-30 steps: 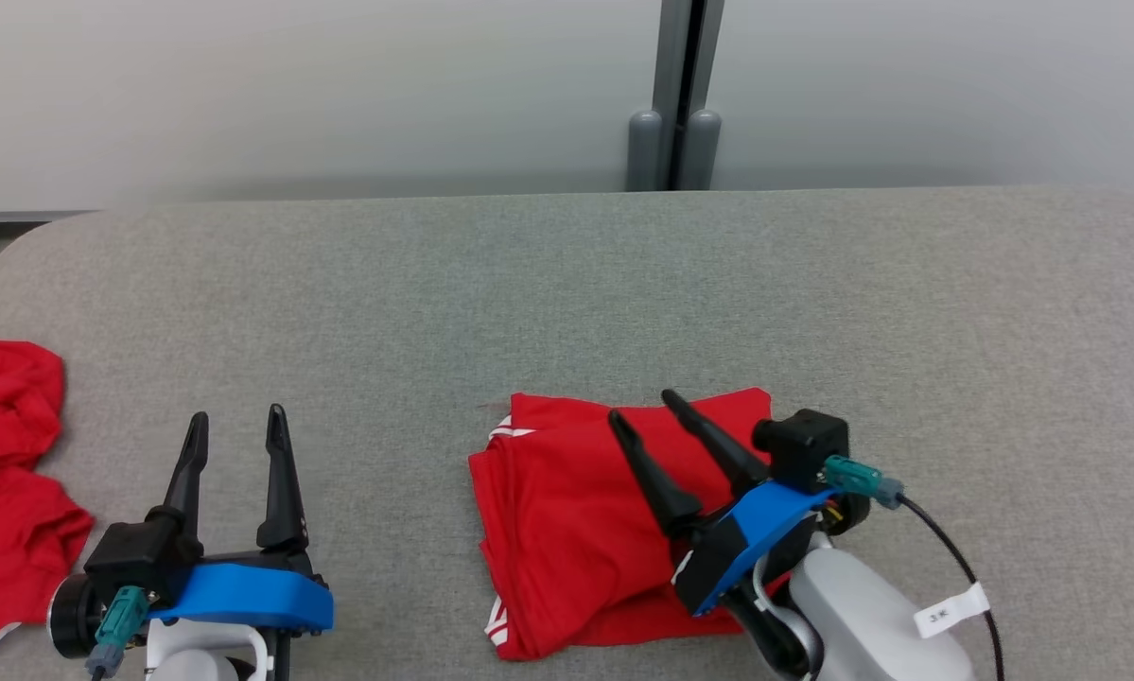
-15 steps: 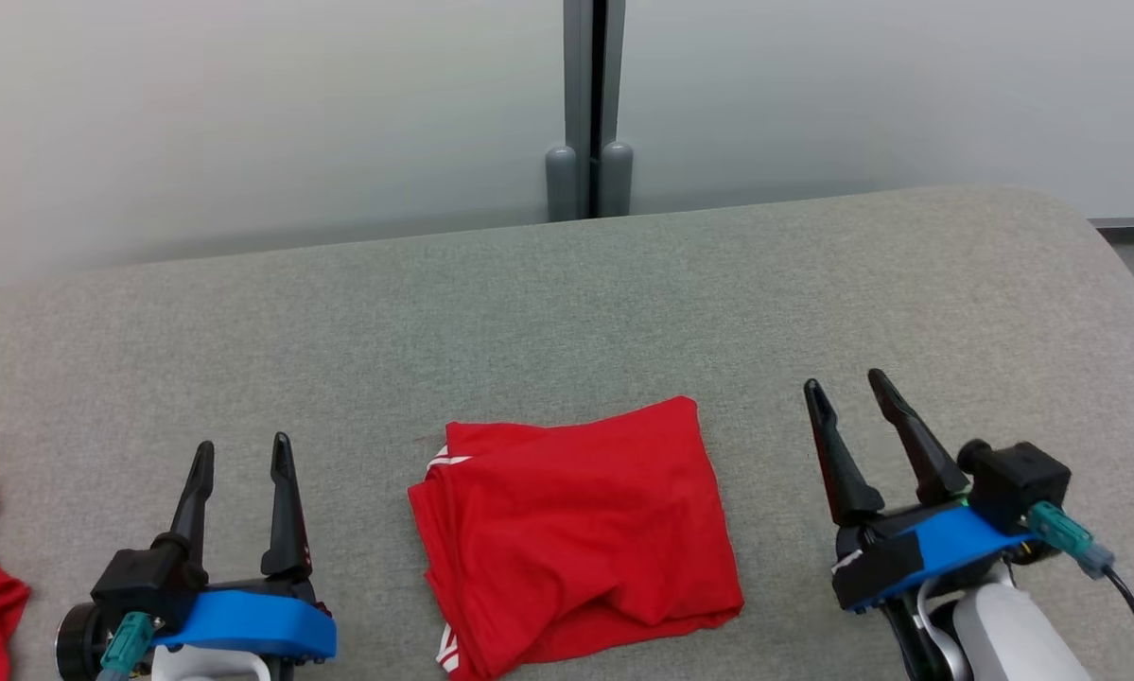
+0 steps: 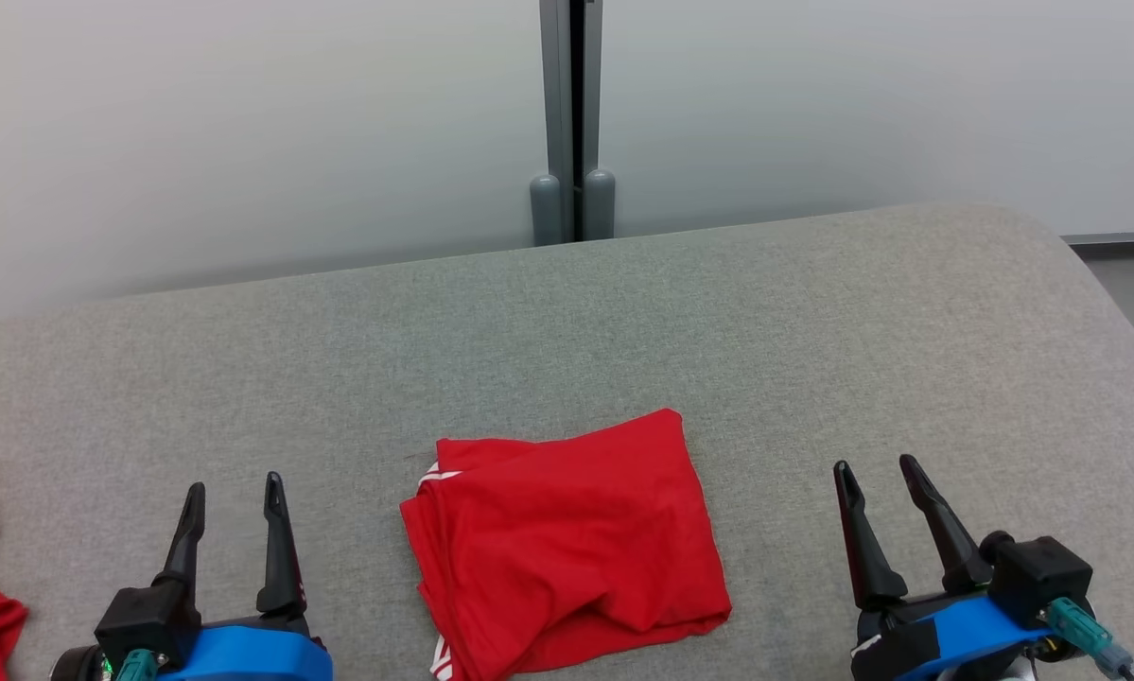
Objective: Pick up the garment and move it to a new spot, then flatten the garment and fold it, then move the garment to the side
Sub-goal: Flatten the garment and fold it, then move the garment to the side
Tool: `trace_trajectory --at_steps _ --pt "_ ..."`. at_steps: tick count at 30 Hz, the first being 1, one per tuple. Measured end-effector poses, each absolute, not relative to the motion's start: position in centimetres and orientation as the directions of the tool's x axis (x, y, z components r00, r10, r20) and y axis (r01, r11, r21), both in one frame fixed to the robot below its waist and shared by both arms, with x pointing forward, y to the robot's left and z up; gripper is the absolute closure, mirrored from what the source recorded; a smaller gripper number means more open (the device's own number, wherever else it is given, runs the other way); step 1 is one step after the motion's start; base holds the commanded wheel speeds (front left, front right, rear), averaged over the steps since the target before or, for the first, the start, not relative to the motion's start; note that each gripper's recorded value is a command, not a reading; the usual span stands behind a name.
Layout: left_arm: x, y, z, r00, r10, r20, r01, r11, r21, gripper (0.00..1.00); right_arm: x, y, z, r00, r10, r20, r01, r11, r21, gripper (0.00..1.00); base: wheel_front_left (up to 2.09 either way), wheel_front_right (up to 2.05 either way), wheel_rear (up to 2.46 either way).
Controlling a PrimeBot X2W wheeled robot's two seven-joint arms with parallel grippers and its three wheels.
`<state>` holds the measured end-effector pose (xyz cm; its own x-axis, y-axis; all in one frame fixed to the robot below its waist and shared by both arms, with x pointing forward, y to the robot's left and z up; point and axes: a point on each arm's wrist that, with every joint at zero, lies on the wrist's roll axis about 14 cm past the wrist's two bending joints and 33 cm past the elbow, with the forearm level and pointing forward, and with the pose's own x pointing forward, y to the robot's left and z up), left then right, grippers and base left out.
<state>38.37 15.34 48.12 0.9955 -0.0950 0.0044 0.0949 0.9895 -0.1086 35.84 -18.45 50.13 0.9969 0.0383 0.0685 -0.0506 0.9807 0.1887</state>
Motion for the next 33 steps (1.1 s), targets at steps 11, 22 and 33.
trace_trajectory --at_steps 11,22,33 --pt "37.5 16.6 48.4 0.998 -0.054 0.012 0.055 0.994 -0.096 0.00 35.3 -18.1 49.5 0.998 0.041 0.041 -0.048 0.982 0.185 0.00 0.00 0.00 0.00" --pt "37.1 17.1 48.4 0.999 -0.041 0.012 0.042 0.995 -0.089 0.00 35.2 -17.6 49.2 0.998 0.057 0.015 -0.059 0.982 0.180 0.00 0.00 0.00 0.00" --pt "36.9 17.8 48.1 1.000 -0.019 0.004 0.019 0.996 -0.089 0.00 39.9 -13.6 52.3 0.977 0.208 0.047 -0.212 0.971 0.112 0.00 0.00 0.00 0.00"
